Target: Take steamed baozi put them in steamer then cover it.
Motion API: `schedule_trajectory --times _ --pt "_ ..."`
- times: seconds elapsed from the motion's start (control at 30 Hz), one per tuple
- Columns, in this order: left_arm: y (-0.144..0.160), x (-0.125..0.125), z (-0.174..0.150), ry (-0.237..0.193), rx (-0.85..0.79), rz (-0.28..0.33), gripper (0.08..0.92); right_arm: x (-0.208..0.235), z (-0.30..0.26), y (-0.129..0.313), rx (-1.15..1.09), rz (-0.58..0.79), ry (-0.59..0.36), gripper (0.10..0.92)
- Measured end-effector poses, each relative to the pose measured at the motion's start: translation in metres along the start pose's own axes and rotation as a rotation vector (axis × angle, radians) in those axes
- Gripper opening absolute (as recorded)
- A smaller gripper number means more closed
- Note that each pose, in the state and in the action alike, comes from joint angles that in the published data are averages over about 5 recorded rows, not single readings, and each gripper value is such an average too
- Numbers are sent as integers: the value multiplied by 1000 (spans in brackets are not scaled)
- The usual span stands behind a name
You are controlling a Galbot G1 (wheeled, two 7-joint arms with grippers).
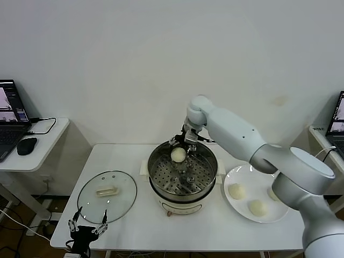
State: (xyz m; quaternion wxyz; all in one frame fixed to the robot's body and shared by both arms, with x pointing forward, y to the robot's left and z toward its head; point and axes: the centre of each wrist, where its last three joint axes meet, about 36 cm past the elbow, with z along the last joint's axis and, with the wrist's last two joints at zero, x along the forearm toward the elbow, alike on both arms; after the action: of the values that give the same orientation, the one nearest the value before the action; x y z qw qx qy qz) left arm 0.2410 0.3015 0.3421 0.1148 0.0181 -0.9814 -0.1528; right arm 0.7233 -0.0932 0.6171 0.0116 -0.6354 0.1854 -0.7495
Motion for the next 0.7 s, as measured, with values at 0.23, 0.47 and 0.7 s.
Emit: schedule_trajectory --times 0.23,0.47,0.7 --pt "0 3 -3 -5 -3 2 823 62 -2 14 -165 56 7 823" --pt "1 7 -5 -5 -11 12 823 112 -3 61 -454 82 9 823" --pt "0 9 -5 -1 -19 34 823 139 -10 132 -800 61 32 823"
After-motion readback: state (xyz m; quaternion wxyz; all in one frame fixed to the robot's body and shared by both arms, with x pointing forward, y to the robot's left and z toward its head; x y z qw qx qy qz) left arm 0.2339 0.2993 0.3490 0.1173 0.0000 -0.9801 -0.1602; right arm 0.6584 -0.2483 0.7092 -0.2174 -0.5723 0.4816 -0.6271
